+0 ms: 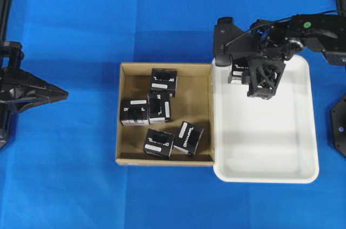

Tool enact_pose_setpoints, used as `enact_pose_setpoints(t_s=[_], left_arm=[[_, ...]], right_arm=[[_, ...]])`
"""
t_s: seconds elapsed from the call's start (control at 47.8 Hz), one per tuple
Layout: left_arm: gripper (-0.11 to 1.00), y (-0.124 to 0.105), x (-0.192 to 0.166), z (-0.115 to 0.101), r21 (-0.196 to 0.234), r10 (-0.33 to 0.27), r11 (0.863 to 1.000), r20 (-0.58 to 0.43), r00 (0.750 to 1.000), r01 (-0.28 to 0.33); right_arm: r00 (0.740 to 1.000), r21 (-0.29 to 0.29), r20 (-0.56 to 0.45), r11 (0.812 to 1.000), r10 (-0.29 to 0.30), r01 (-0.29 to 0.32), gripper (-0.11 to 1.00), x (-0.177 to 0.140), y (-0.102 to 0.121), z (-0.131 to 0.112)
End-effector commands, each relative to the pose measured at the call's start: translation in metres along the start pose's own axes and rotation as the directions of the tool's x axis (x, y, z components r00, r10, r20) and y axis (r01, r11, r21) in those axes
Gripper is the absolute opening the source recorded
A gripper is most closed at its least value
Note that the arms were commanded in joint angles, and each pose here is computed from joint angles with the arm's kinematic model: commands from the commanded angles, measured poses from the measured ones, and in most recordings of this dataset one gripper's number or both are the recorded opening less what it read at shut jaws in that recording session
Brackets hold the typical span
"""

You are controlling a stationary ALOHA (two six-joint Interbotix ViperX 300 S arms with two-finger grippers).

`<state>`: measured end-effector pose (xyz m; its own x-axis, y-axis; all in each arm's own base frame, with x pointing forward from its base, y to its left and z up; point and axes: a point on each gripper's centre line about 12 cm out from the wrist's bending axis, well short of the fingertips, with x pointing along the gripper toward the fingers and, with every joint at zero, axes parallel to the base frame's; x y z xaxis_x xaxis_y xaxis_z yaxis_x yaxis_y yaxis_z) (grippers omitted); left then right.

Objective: Pick a box that is randomly placed inside the cardboard box.
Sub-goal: 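Lift the held box out and carry it right over the white tray, then lower the held box into the white tray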

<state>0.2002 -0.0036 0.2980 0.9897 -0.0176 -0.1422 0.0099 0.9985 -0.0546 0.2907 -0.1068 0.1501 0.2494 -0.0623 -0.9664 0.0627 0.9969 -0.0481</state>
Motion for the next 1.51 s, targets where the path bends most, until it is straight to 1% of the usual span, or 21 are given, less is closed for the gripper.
enact_pose_setpoints(t_s=[0.0,0.251,0.773,0.815,0.899,0.92,0.982,1.045,1.15,1.296,1.401,1.484], left_arm=[[-0.07,-0.001,0.000,0.012,0.003,-0.003,1.000,0.031,1.000,0.003],[-0.07,-0.001,0.000,0.012,0.003,-0.003,1.000,0.031,1.000,0.003],[-0.07,-0.001,0.000,0.013,0.003,-0.003,1.000,0.034,0.999,0.003],[-0.07,-0.001,0.000,0.012,0.003,-0.003,1.000,0.032,0.999,0.003],[-0.07,-0.001,0.000,0.013,0.003,-0.003,1.000,0.034,0.999,0.003],[-0.07,-0.001,0.000,0.013,0.002,-0.003,1.000,0.034,0.999,0.003],[-0.07,-0.001,0.000,0.012,0.003,-0.003,1.000,0.032,0.999,0.003],[-0.07,-0.001,0.000,0.013,0.003,-0.003,1.000,0.034,0.999,0.003],[-0.07,-0.001,0.000,0.012,0.003,-0.003,1.000,0.032,0.999,0.003],[-0.07,-0.001,0.000,0.012,0.004,-0.005,1.000,0.030,1.000,0.005],[-0.07,-0.002,0.000,0.012,0.002,-0.006,1.000,0.030,1.000,0.006],[-0.07,-0.004,0.000,0.011,0.004,-0.018,1.000,0.028,0.999,0.018]], right_arm=[[1.000,-0.006,0.008,1.000,-0.005,0.005,0.57,0.009,0.000,-0.001],[1.000,-0.008,-0.008,1.000,-0.001,0.001,0.57,0.025,0.000,-0.002],[1.000,-0.006,0.013,1.000,0.005,-0.005,0.57,0.025,0.005,0.003],[1.000,-0.003,0.014,1.000,0.005,-0.005,0.64,0.025,0.005,0.003],[1.000,0.007,0.019,1.000,0.004,-0.004,0.86,0.025,0.005,0.003],[1.000,0.007,0.017,1.000,0.004,-0.004,0.90,0.025,0.005,0.003],[1.000,0.007,0.017,1.000,0.004,-0.005,0.99,0.025,0.005,0.003],[1.000,0.008,0.017,1.000,0.004,-0.005,1.00,0.025,0.005,0.003],[1.000,0.017,0.026,1.000,0.002,-0.002,0.99,0.023,0.004,0.005],[0.998,0.048,0.055,0.999,-0.007,0.004,0.99,0.014,0.003,0.012],[0.994,0.075,0.110,0.997,-0.020,0.012,0.99,-0.010,0.001,0.022],[0.981,0.104,0.189,0.994,-0.043,0.023,0.99,-0.037,-0.001,0.030]])
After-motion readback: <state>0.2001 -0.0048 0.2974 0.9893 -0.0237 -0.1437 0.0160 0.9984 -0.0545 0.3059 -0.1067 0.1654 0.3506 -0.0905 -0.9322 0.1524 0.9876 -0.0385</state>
